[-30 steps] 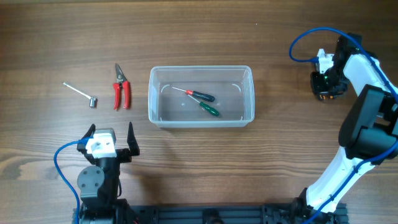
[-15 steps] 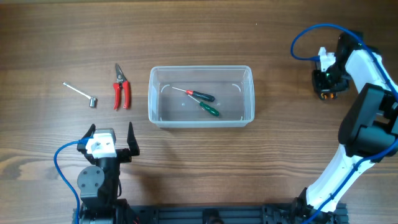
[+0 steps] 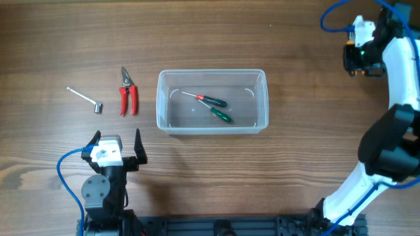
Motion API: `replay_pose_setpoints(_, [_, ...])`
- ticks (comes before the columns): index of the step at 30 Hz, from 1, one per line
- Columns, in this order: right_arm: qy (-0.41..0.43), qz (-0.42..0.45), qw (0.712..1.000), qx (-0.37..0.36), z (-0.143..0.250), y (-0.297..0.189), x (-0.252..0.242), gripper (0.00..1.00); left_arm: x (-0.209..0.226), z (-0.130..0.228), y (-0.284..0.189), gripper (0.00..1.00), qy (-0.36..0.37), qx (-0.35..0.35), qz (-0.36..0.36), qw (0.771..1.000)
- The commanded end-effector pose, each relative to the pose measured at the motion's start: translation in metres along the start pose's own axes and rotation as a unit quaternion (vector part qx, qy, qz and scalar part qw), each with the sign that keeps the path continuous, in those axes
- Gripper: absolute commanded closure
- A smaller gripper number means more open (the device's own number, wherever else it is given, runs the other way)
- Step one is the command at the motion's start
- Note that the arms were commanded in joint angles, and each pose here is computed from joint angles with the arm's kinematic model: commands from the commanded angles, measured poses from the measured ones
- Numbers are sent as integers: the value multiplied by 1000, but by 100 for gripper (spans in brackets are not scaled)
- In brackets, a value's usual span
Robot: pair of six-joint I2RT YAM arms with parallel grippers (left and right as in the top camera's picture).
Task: Pack container
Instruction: 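Close the right gripper on the orange-black pliers handles, then lift the pliers and carry them toward the container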
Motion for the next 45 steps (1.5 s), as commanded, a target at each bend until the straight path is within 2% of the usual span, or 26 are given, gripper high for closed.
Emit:
replay_pose_setpoints(1, [-54,-37,995,-80,-13,-65,34,96,0,0,0,0,10,-5,2,1000])
replay_pose_setpoints(9, [-151,-125,974,-114,5,-116,116,96,0,0,0,0,11,-5,2,1000])
replay_pose_setpoints(20, [-311,-207,926,-55,62,-129,232,96,0,0,0,0,11,-5,2,1000])
replay_pose_setpoints(25, [-395,-224,890,-26,94,-134,267,96,0,0,0,0,11,-5,2,1000])
replay_pose_setpoints(35, [-487,-239,840,7,133,-130,297,96,0,0,0,0,10,-5,2,1000])
replay_pose_setpoints(45, [-494,-236,836,36,149,-99,300,96,0,0,0,0,11,-5,2,1000])
Point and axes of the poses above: each gripper's point midway between its finger pads, its own y axis out along the fingers, its own x axis along the line the jaws close on, z = x × y, the point moved 8 cm from there along -y, back along the fingers, and after that the axes turned 13 degrees about y, right-handed, at the moved point
